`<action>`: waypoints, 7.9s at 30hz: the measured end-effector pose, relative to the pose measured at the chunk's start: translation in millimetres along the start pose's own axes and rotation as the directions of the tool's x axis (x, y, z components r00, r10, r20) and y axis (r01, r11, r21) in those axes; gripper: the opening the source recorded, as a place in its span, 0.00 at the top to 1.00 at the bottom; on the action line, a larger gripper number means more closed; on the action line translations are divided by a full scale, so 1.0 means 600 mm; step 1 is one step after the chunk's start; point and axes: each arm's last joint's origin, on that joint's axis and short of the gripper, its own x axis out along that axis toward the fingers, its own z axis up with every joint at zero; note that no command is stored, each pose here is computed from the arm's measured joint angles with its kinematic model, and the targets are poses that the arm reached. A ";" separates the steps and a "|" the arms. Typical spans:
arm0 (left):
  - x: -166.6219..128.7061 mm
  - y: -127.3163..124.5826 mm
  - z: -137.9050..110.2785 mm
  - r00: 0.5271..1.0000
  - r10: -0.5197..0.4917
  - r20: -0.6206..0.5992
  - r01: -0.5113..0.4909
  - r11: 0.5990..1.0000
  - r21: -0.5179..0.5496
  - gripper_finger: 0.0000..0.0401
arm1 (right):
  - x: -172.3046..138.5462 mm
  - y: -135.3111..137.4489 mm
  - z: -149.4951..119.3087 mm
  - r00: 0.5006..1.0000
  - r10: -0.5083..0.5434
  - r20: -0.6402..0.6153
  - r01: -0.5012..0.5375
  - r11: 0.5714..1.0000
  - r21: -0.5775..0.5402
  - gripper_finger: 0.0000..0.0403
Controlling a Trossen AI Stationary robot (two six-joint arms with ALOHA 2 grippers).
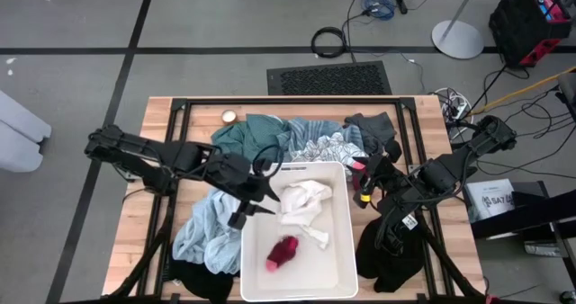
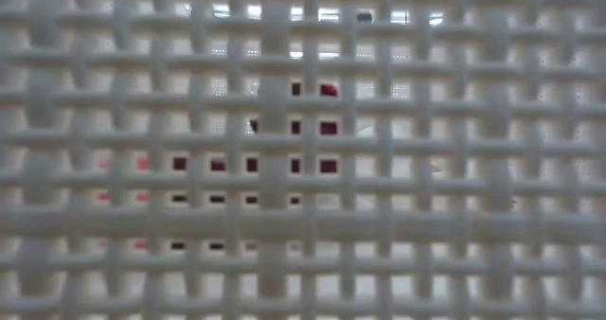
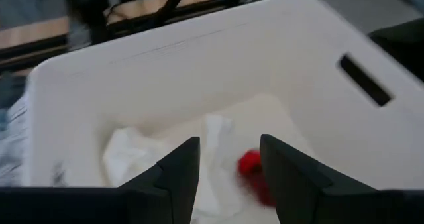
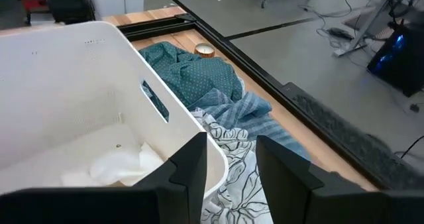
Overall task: Sort clothes
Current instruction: Put the sock into the white laundry bin, then put the white polo shirt into the white laundry bin
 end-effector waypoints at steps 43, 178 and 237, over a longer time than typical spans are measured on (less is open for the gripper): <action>-0.001 0.012 -0.011 0.983 0.169 -0.077 -0.171 0.985 -0.014 0.59 | 0.142 -0.105 -0.141 0.796 -0.175 -0.579 0.365 0.902 0.230 0.71; 0.135 0.114 0.054 0.662 0.611 0.433 -0.640 0.762 -0.096 0.99 | -0.016 -0.033 -0.003 0.901 0.341 0.266 -0.338 0.939 -0.059 0.57; 0.107 -0.031 -0.015 0.984 0.142 -0.103 -0.148 0.988 -0.052 0.70 | -0.036 -0.059 -0.031 0.930 0.321 0.181 -0.331 0.943 0.026 0.55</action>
